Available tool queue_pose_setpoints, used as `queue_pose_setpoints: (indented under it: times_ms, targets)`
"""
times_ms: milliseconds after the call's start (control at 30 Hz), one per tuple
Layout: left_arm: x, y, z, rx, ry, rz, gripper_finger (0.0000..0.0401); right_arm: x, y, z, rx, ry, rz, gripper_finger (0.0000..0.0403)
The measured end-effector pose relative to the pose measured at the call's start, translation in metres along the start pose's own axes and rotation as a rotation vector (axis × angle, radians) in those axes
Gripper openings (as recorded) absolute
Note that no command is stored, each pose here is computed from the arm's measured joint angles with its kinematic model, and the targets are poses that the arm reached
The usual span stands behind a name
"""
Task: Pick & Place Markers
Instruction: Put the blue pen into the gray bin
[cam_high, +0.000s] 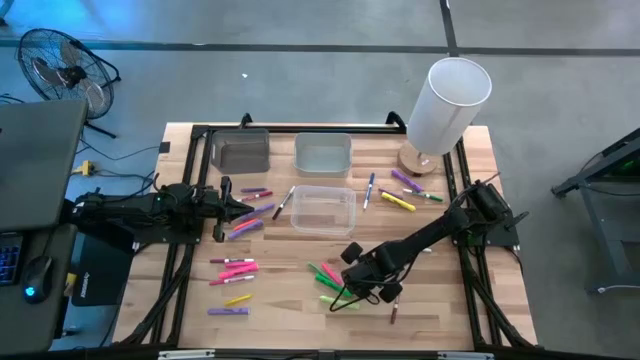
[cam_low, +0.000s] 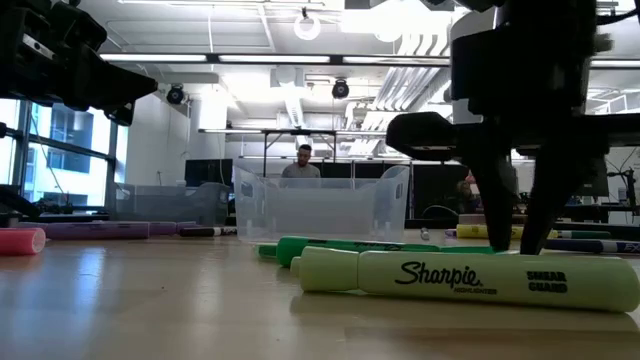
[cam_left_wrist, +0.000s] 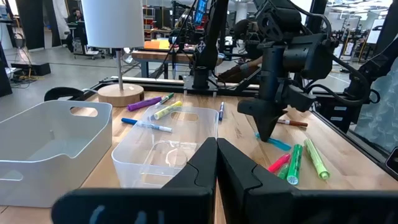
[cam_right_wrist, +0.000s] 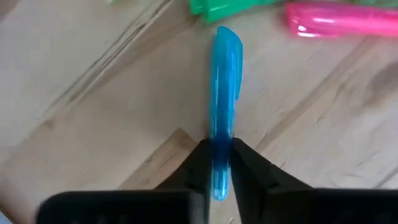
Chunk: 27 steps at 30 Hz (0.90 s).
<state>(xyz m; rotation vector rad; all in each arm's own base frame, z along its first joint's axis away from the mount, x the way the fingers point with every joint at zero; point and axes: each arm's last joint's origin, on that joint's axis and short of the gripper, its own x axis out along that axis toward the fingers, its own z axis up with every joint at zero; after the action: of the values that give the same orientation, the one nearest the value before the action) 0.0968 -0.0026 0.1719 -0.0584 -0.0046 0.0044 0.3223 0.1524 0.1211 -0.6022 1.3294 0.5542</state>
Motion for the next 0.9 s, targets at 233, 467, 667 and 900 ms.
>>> queue_pose_setpoints:
  times_ms: [233,467,667,900]
  targets:
    - [0.0,0.0,0.0,0.0,0.0,0.0,0.0003,-0.014,-0.001,-0.002,0.256,-0.028,0.016,0.0031]
    - [0.0,0.0,0.0,0.0,0.0,-0.001,0.0003,-0.071,-0.004,-0.015,0.487,-0.105,-0.002,0.0019]
    - [0.0,0.0,0.0,0.0,0.0,-0.001,0.0003,-0.131,-0.014,-0.034,0.671,-0.273,-0.2,0.0019]
    - [0.0,0.0,0.0,0.0,-0.001,-0.001,0.0003,-0.189,-0.048,-0.069,0.858,-0.486,-0.49,0.002]
